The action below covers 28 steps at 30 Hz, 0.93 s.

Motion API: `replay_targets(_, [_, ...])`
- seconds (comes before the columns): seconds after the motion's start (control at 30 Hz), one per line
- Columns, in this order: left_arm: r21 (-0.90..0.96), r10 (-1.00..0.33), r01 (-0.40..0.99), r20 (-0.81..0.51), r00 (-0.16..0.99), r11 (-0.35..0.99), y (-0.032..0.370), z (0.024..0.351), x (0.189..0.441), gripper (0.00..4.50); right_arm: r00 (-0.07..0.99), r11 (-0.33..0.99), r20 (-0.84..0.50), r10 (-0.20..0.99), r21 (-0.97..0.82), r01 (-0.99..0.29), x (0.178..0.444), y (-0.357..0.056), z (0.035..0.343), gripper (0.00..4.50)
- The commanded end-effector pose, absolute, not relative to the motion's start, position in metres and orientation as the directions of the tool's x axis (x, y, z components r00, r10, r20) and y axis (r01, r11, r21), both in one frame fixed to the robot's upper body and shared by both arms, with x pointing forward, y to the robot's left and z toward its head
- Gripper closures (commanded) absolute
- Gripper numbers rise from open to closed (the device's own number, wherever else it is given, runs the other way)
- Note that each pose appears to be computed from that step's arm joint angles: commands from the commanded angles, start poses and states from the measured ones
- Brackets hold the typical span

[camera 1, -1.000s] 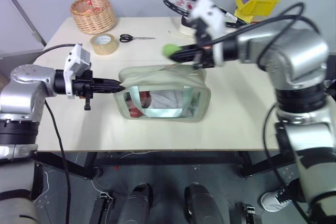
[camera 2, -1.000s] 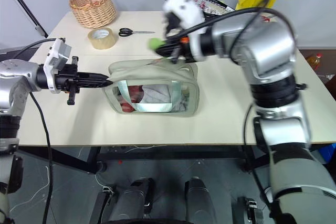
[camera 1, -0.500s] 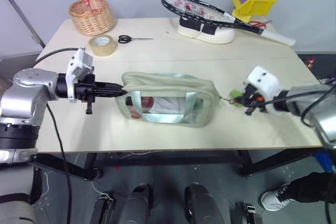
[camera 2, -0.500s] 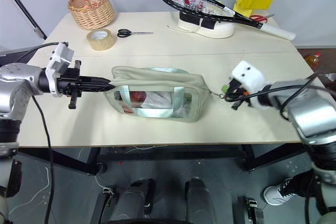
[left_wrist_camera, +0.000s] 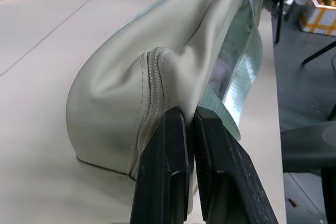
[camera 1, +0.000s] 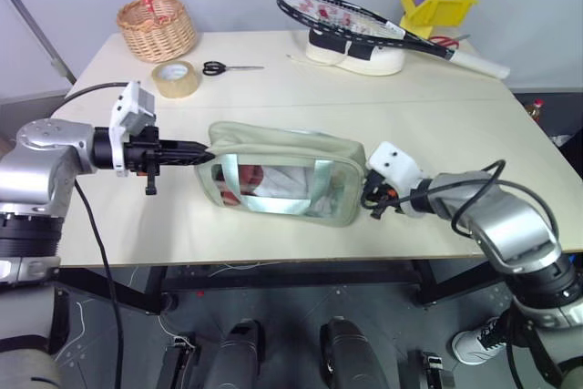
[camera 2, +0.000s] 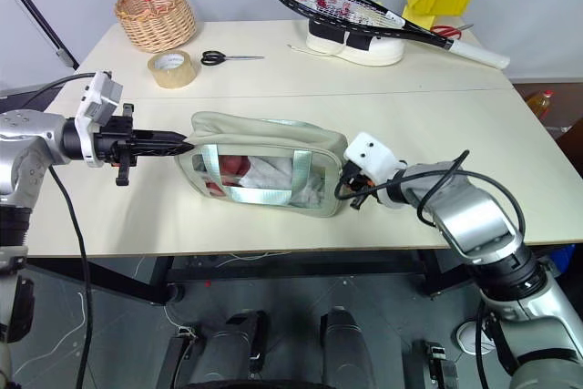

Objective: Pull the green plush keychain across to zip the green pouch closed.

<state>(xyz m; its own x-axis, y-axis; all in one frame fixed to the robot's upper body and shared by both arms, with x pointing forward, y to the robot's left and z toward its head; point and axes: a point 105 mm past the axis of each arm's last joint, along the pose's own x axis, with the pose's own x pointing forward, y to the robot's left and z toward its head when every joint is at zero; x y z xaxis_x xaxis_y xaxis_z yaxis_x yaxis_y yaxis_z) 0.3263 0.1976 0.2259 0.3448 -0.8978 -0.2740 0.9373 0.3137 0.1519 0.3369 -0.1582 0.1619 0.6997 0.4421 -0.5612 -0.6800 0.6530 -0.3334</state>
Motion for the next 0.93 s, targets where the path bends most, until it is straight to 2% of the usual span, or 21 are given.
replay_targets(0.03, [0.165, -0.880, 0.920, -0.275, 0.388, 0.354, 0.206, 0.229, 0.326, 4.50, 0.735, 0.675, -0.503, 0.454, -0.344, -0.652, 0.342, -0.166, 0.192, 1.86])
replay_targets(0.1, [0.163, -0.884, 0.923, -0.271, 0.381, 0.348, 0.203, 0.230, 0.325, 4.50, 0.735, 0.679, -0.491, 0.468, -0.332, -0.655, 0.341, -0.168, 0.200, 0.88])
replay_targets(0.13, [0.162, -0.885, 0.924, -0.270, 0.379, 0.346, 0.202, 0.229, 0.324, 4.50, 0.730, 0.679, -0.486, 0.481, -0.321, -0.661, 0.339, -0.169, 0.204, 0.18])
replay_targets(0.2, [0.154, -0.890, 0.925, -0.257, 0.376, 0.346, 0.200, 0.231, 0.323, 4.50, 0.713, 0.670, -0.486, 0.505, -0.300, -0.679, 0.332, -0.173, 0.208, 0.04])
replay_targets(0.33, [0.122, -0.896, 0.929, -0.246, 0.370, 0.350, 0.200, 0.232, 0.321, 2.99, 0.704, 0.666, -0.474, 0.529, -0.283, -0.690, 0.322, -0.187, 0.214, 0.00])
replay_targets(0.47, [0.112, -0.900, 0.933, -0.246, 0.361, 0.343, 0.207, 0.234, 0.316, 0.85, 0.687, 0.641, -0.412, 0.598, -0.269, -0.719, 0.312, -0.196, 0.224, 0.00])
replay_targets(0.53, [0.112, -0.896, 0.938, -0.276, 0.347, 0.329, 0.213, 0.234, 0.310, 0.05, 0.681, 0.628, -0.359, 0.638, -0.269, -0.730, 0.307, -0.197, 0.235, 0.00])
replay_targets(0.6, [0.123, -0.893, 0.939, -0.292, 0.343, 0.320, 0.218, 0.235, 0.306, 0.05, 0.679, 0.620, -0.322, 0.660, -0.277, -0.734, 0.303, -0.199, 0.243, 0.00])
replay_targets(0.73, [0.134, -0.883, 0.912, -0.230, 0.409, 0.387, 0.245, 0.264, 0.299, 0.05, 0.599, 0.531, -0.272, 0.753, -0.285, -0.798, 0.271, -0.198, 0.273, 0.00])
replay_targets(0.93, [0.094, -0.902, 0.922, -0.193, 0.387, 0.376, 0.248, 0.269, 0.291, 0.05, 0.566, 0.491, -0.293, 0.771, -0.292, -0.821, 0.257, -0.202, 0.276, 0.00])
